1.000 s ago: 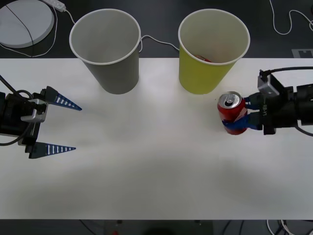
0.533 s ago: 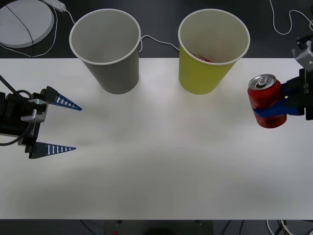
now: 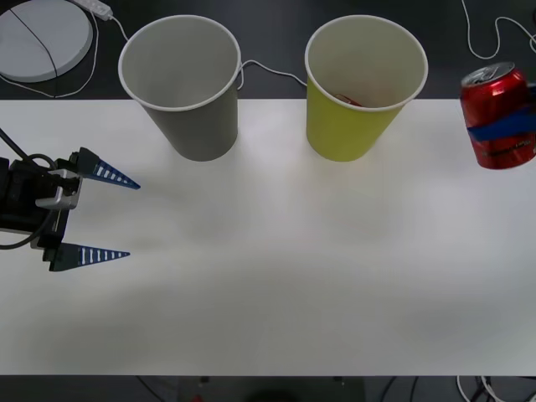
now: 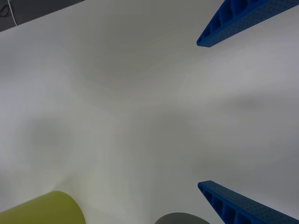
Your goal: Put the can into the green bin and the plastic bottle into the gray bin
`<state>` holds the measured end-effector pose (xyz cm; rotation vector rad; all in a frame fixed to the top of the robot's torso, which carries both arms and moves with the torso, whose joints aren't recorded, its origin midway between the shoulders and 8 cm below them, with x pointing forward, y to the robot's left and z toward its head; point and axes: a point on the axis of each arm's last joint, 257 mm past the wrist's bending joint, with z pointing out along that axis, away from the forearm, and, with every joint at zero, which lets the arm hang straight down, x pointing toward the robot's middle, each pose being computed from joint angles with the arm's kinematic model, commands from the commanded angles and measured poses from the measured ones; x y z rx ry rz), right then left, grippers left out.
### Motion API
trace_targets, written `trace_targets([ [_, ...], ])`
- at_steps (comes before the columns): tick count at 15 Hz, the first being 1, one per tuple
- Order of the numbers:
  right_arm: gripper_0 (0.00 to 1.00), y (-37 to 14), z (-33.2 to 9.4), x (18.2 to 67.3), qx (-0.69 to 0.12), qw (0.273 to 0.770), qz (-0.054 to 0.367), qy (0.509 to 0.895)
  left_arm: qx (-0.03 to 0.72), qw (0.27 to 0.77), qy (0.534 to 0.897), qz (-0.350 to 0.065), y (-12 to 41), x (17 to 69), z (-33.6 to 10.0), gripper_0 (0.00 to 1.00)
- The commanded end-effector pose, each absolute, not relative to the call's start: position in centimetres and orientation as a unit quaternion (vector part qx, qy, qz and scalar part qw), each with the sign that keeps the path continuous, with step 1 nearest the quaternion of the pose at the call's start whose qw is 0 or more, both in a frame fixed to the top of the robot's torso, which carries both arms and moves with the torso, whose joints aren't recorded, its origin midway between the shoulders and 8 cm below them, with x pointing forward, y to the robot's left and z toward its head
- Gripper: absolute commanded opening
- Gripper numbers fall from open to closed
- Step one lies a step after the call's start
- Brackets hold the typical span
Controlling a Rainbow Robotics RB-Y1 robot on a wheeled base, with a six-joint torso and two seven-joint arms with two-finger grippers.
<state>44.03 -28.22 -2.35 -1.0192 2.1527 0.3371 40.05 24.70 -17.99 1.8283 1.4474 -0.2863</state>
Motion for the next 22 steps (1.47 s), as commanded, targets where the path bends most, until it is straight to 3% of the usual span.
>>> trace_targets([
  [1, 0.0, -26.4, -0.4, 45.9, -0.401, 0.351, 0.097, 0.841, 0.718, 0.386, 0.568, -0.112, 24.7, 40.0, -18.0, 1.0],
  [6, 0.0, -22.5, 1.2, 50.5, -0.404, 0.33, 0.1, 0.847, 0.718, 0.386, 0.568, -0.112, 24.7, 40.0, -18.0, 1.0],
  [13, 0.0, -18.6, 3.0, 56.7, -0.388, 0.327, 0.072, 0.859, 0.718, 0.386, 0.568, -0.112, 24.7, 40.0, -18.0, 1.0],
  [19, 0.0, -17.0, 2.5, 58.7, -0.387, 0.332, 0.043, 0.859, 0.718, 0.386, 0.568, -0.112, 24.7, 40.0, -18.0, 1.0],
  [20, 0.03, -17.0, 2.4, 58.7, -0.388, 0.332, 0.042, 0.859, 0.718, 0.386, 0.568, -0.112, 24.7, 40.0, -18.0, 1.0],
  [21, 0.19, -16.9, 2.4, 58.7, -0.396, 0.332, 0.041, 0.856, 0.718, 0.386, 0.568, -0.112, 24.7, 40.0, -18.0, 1.0],
  [22, 0.46, -16.9, 2.5, 58.7, -0.403, 0.332, 0.037, 0.852, 0.718, 0.386, 0.568, -0.112, 24.7, 40.0, -18.0, 1.0],
])
